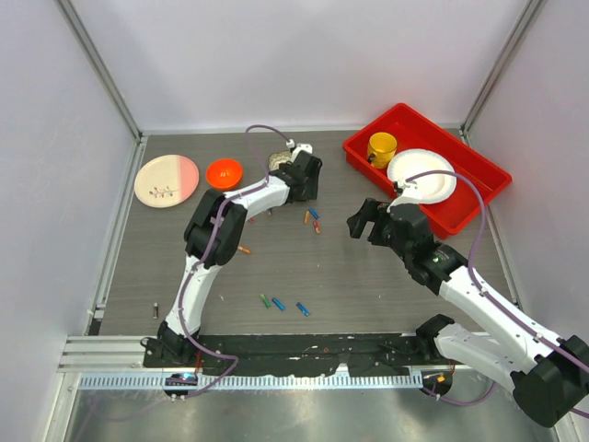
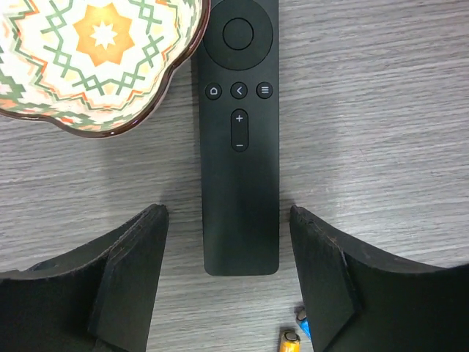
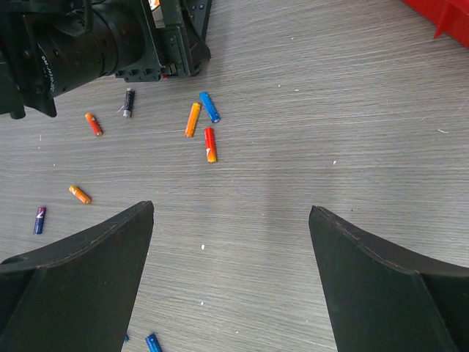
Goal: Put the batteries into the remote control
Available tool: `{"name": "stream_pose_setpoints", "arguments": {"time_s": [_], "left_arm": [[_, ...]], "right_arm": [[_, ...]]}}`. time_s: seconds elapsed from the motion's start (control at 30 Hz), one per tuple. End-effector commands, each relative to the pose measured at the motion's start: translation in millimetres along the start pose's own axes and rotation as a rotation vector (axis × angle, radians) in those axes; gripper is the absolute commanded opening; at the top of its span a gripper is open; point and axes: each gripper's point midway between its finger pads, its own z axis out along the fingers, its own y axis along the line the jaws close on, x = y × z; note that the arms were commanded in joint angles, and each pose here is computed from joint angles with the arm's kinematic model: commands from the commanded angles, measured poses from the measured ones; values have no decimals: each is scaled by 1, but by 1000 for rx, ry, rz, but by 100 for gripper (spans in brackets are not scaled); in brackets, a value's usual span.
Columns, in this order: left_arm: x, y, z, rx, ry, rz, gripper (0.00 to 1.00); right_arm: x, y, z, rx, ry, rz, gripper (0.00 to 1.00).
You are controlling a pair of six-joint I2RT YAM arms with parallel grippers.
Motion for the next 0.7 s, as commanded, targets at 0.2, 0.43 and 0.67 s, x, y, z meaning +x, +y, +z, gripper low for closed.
{"name": "stream_pose_setpoints", "arguments": {"time_s": [0.2,0.43,0.67], "left_arm": [[-18,-9,7,-5,-26,29,67],[-7,-6,8,-12,11,45,61],[6,-7,8,10,41,46,55]], "right_arm": [[-11,5,-1,-10,-45,16,92],[-12,4,-1,-3,-49,16,92],[-12,3,-3,-1,-52,19,92]]}}
